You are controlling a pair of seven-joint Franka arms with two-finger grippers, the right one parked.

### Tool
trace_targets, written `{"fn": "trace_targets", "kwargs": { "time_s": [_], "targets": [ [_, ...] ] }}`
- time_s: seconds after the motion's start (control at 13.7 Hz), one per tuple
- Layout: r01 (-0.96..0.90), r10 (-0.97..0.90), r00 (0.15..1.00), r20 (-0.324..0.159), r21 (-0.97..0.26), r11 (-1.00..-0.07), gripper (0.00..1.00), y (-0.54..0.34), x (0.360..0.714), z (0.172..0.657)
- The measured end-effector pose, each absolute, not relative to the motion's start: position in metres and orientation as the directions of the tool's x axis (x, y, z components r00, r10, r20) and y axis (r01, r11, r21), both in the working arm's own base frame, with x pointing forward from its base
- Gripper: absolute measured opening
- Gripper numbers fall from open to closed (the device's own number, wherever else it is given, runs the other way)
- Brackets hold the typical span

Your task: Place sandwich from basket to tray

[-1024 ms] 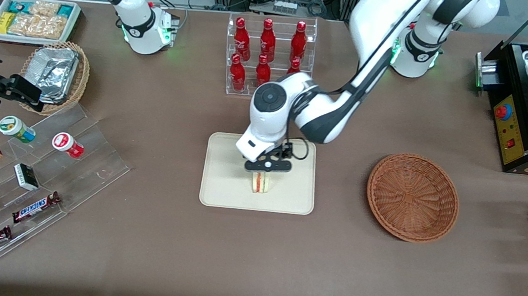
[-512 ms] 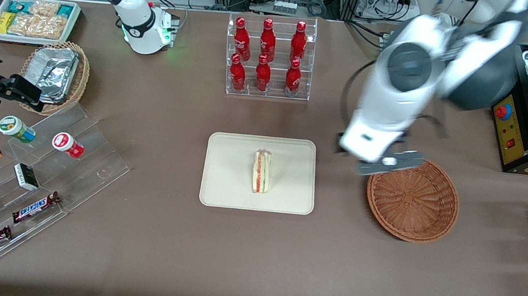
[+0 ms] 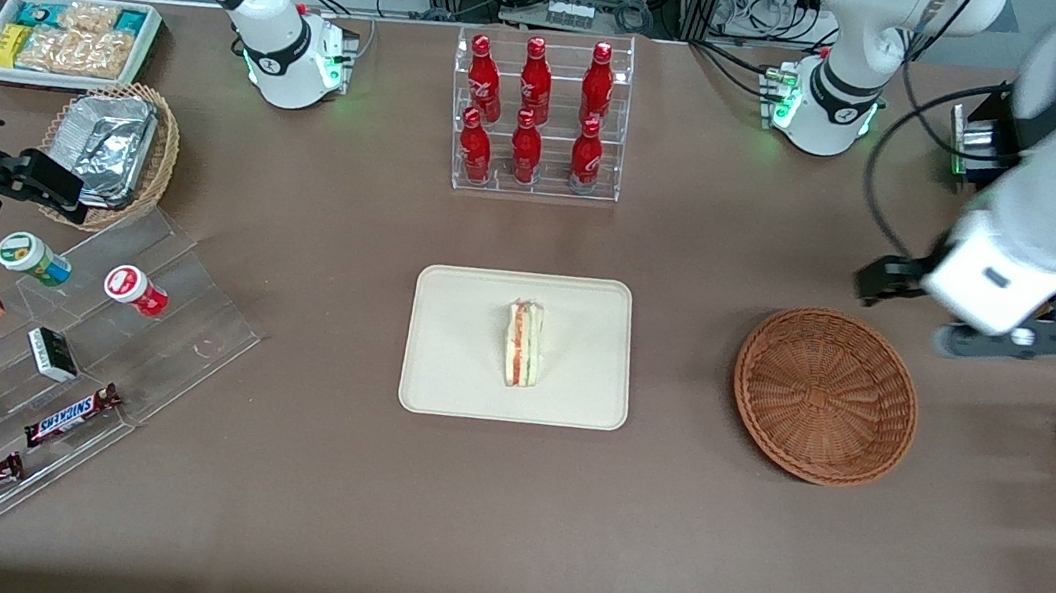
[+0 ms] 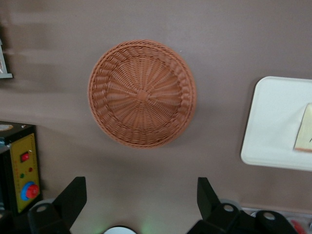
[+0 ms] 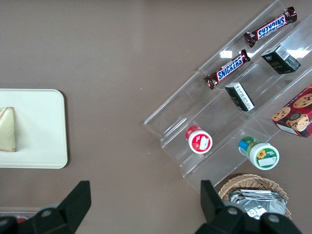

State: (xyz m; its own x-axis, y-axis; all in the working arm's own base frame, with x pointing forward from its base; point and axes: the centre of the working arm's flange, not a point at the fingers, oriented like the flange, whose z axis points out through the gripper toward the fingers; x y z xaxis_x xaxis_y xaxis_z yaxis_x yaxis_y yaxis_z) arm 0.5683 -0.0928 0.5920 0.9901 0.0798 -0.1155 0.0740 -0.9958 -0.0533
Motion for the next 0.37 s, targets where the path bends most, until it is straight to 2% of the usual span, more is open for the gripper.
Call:
{"fn": "trace_targets", "kwargs": {
  "time_s": [0.37],
  "targets": [
    [-0.029, -0.029, 0.991, -0.128, 0.0, -1.0, 1.0, -0.036, 0.544, 0.601]
  ]
}}
